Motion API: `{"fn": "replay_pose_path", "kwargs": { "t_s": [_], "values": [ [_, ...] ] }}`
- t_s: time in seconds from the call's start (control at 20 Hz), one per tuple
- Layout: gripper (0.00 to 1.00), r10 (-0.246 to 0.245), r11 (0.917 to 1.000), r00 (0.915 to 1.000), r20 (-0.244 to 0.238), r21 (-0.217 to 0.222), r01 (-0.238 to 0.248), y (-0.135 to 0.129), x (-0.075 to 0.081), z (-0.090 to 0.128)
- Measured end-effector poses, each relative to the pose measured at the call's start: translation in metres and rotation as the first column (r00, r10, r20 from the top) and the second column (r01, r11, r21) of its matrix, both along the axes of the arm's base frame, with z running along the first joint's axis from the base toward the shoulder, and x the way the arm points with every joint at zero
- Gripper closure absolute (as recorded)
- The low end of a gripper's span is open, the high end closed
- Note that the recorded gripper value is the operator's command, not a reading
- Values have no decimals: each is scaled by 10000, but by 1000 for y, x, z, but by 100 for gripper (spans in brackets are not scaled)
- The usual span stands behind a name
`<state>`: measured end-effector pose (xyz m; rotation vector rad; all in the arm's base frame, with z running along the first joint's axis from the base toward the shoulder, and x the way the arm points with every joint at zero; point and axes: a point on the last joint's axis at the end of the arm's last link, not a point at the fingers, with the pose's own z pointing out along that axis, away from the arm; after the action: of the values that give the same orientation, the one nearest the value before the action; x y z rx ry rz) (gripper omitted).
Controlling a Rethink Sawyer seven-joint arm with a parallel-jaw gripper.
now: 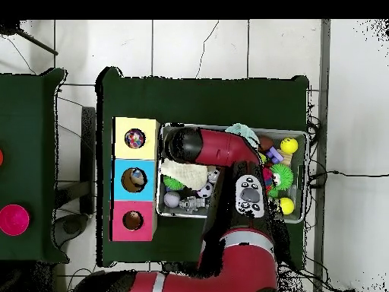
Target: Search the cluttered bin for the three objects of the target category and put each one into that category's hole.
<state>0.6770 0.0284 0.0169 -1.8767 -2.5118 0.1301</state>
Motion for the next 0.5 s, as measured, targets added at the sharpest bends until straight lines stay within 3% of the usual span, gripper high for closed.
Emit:
{"fn": "replay_pose_path", "kwargs": {
  "t_s": [0.5],
  "values": [
    [100, 155, 9999, 9988, -468, 58, -153, 12, -5, 2]
  ]
}}
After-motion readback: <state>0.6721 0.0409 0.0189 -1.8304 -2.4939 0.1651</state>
